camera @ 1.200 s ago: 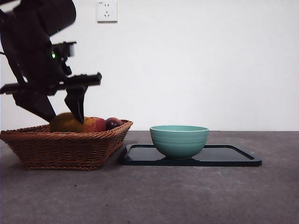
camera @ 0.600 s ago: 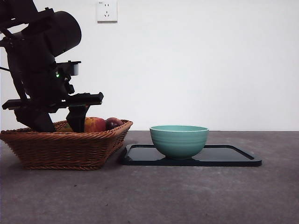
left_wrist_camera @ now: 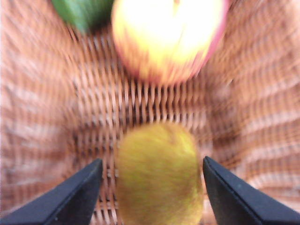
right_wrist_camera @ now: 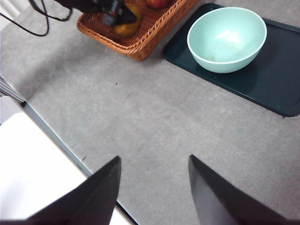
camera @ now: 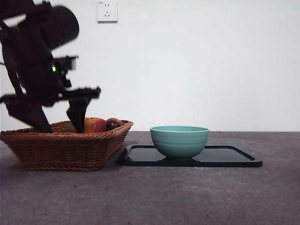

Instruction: Pick up the wifruite, put it on the bowl, pick up the plate, put it on desk

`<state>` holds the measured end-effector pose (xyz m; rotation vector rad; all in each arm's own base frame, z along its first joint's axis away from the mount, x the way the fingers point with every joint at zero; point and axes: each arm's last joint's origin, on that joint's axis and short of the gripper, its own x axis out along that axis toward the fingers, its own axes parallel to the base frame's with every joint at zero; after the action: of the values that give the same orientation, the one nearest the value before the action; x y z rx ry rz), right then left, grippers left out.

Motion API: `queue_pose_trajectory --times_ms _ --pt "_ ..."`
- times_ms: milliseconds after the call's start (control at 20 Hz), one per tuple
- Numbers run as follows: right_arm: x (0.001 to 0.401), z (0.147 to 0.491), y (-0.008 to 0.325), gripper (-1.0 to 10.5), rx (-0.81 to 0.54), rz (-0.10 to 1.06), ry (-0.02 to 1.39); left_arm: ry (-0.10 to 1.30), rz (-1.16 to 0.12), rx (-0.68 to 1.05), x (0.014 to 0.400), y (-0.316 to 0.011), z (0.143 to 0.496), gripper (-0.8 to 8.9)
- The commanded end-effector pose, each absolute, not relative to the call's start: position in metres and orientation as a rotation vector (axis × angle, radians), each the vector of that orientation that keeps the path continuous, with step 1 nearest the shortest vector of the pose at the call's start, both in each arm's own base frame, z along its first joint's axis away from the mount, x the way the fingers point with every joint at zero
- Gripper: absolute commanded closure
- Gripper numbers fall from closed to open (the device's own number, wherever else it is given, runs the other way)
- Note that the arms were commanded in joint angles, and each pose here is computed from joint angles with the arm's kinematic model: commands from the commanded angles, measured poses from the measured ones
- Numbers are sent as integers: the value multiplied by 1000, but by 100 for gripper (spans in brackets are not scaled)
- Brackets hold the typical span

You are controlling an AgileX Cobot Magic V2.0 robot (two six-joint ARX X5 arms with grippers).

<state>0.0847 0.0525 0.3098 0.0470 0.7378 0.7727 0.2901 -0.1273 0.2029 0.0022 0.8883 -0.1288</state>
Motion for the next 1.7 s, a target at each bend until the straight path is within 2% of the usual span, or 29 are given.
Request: queue_pose_trajectory --times_ms 50,250,600,1050,1700 --pt "85 313 53 717 37 781 719 816 -154 5 287 -127 225 468" --pt "85 313 53 717 37 781 719 752 -201 -15 266 -119 259 469" --pt "85 313 54 717 37 781 712 697 -518 -54 214 -104 308 469" --pt "85 313 54 717 38 781 712 743 -886 -66 162 -91 327 469" --pt "85 313 54 717 45 779 716 783 -918 -48 154 -88 326 469"
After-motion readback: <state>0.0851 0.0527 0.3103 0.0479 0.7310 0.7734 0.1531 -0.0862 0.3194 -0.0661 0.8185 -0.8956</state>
